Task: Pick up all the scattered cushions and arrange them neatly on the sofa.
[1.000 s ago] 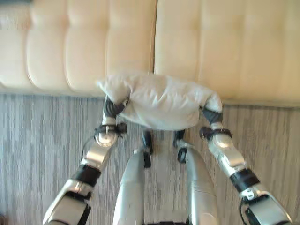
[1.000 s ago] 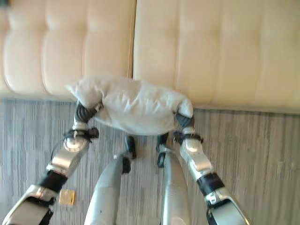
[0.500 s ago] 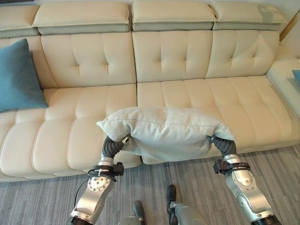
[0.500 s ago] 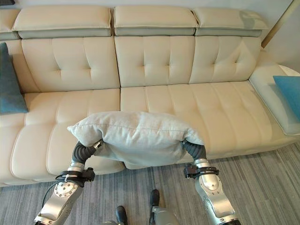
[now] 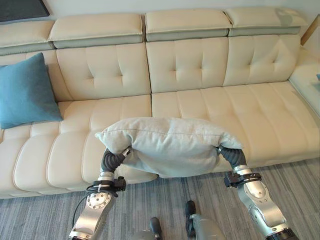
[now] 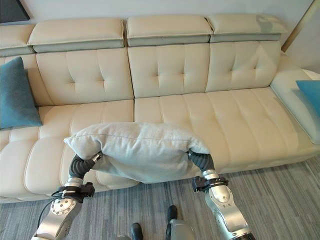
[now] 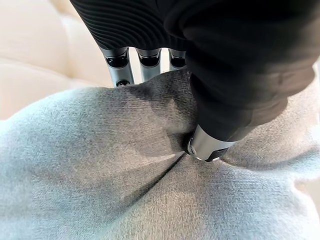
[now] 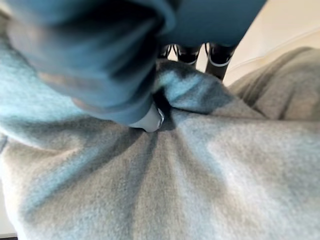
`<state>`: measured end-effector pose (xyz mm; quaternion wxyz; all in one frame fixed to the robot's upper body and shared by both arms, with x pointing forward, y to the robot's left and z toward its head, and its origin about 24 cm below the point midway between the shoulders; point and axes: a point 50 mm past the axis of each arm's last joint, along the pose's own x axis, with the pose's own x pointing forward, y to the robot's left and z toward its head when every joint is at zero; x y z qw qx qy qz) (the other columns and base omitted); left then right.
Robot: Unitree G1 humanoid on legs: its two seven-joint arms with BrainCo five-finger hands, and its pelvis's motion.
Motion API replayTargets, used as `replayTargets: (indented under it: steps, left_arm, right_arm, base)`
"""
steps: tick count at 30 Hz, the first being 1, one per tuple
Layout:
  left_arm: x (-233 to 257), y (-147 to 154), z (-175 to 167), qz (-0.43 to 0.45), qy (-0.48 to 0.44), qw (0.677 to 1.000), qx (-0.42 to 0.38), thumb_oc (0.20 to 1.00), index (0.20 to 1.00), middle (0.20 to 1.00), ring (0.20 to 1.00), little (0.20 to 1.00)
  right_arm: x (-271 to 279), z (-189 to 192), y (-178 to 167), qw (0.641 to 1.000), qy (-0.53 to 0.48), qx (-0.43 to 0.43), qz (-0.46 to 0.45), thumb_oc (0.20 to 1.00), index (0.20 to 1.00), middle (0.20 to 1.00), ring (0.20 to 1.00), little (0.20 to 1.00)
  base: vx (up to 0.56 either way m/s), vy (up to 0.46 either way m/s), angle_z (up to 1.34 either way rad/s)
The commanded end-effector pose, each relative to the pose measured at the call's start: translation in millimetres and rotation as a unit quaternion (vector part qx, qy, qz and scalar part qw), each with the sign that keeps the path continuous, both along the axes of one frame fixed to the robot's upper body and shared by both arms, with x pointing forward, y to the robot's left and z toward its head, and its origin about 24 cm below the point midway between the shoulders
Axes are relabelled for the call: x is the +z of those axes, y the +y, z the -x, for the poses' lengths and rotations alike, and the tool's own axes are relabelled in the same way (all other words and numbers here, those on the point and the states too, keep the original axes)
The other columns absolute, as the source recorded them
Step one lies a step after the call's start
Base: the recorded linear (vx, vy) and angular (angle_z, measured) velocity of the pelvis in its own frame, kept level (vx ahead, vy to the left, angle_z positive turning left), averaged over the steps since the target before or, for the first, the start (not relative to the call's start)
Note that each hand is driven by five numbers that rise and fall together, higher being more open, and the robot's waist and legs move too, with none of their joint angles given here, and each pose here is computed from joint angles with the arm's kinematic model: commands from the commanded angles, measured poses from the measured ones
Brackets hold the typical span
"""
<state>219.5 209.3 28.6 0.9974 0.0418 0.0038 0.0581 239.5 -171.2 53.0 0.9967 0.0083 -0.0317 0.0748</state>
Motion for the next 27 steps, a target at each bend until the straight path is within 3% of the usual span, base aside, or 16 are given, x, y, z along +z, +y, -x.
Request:
replayTargets:
  steps: [1, 18, 27]
  left_arm:
    - [42.1, -4.3, -6.2, -0.012, -0.108, 0.993, -0.038, 0.2, 0.2, 0.2, 0.2, 0.2]
    - [33.2, -24.5, -12.3, 0.022, -0.088, 0.991, -0.095, 0.2, 0.2, 0.2, 0.2, 0.2]
    - [37.8, -23.1, -15.3, 0.011, -0.099, 0.991, -0.089, 0.2, 0.2, 0.2, 0.2, 0.2]
  right_arm:
    - [57.5, -7.5, 29.6, 0.985, -0.149, 0.072, -0.052, 0.2, 0.2, 0.2, 0.2, 0.2]
    - [41.5, 0.0, -12.3, 0.994, -0.109, 0.008, -0.012, 0.2, 0.2, 0.2, 0.2, 0.2]
    - [44.0, -2.5, -15.7, 0.993, -0.116, -0.011, -0.006, 0.2, 0.2, 0.2, 0.2, 0.2]
  base:
    - [0.29, -0.056, 0.05]
    - [0.25, -0.127, 0.23]
    - [0.09, 0.073, 0.01]
